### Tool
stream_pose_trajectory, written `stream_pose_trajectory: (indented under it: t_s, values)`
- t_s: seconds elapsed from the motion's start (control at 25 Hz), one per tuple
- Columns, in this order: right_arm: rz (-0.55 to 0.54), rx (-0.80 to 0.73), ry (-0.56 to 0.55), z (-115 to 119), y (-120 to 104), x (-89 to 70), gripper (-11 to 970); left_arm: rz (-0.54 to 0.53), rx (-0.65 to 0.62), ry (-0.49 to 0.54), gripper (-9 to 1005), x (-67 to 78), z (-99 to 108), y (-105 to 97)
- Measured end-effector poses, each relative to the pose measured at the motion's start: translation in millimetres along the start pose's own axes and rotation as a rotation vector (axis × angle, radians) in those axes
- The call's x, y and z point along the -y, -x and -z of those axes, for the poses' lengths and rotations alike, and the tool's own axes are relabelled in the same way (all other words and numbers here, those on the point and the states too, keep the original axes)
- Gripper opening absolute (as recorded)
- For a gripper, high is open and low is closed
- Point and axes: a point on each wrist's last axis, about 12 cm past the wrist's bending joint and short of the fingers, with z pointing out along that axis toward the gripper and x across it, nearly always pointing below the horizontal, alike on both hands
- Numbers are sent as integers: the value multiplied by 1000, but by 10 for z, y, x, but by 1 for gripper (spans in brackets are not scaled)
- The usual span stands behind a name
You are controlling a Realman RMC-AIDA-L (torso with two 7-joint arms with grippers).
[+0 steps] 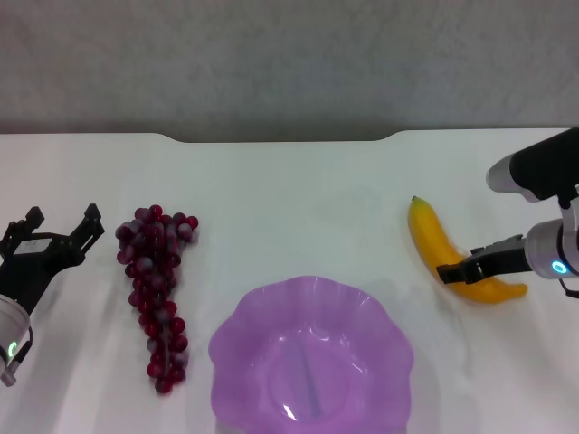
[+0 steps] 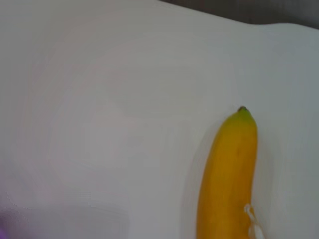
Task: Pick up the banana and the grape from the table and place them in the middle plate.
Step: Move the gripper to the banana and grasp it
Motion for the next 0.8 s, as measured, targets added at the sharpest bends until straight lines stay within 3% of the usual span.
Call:
stream_pose_trajectory:
  t_s: [0.8]
  values:
    - [30,-33,-13,-71,-135,-37,674,3,0,4,892,-7,5,-2]
